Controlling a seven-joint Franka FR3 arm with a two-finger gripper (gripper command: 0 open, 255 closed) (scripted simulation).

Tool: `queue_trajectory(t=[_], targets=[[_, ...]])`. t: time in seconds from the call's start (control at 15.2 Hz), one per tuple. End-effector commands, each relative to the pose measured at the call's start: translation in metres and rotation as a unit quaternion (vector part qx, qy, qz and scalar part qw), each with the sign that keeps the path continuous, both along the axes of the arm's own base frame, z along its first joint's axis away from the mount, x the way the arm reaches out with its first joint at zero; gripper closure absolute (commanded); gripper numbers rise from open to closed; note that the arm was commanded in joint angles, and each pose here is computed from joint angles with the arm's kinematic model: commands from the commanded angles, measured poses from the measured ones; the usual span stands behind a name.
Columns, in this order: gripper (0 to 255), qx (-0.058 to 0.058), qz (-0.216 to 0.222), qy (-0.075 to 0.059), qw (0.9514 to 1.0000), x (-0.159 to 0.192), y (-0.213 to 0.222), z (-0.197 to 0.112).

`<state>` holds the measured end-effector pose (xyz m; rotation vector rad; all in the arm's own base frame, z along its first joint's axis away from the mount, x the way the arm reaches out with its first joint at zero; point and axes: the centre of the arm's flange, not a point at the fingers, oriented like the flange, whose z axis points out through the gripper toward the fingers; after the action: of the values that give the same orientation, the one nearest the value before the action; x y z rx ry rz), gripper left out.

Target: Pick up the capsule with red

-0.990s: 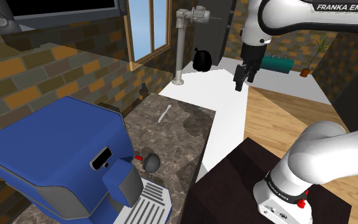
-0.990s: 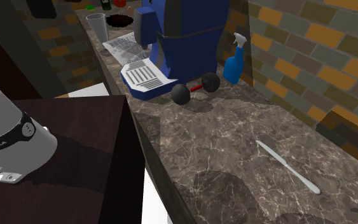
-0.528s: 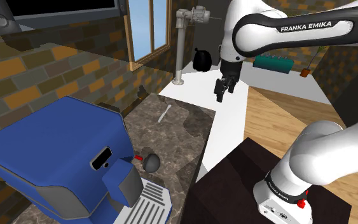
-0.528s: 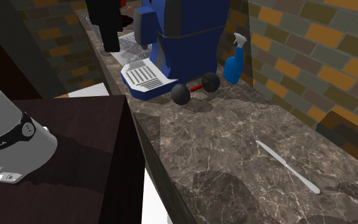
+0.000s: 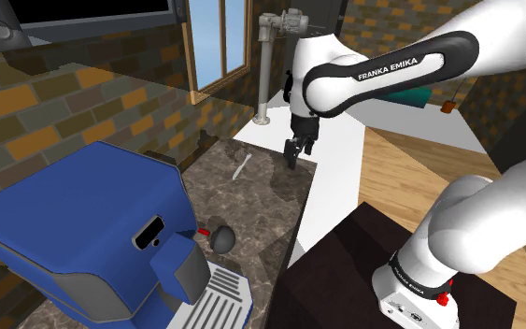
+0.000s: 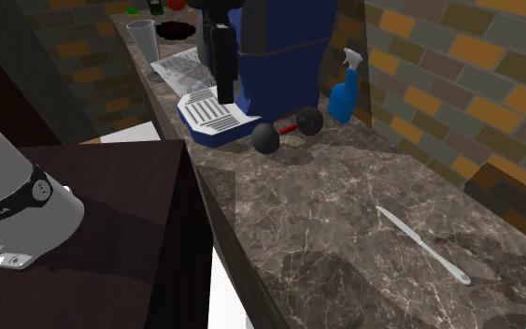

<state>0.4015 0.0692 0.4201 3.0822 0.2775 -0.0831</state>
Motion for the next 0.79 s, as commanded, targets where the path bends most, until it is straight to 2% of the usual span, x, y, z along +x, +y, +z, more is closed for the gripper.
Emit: queue_trajectory(t=[0.0,0.73], targets=[[0,0.003,0.009,-0.002,1.0000,0.013,0.012,-0.019],[0,0.019,0.058,-0.007,0.9981,0.074,0.093,-0.117]])
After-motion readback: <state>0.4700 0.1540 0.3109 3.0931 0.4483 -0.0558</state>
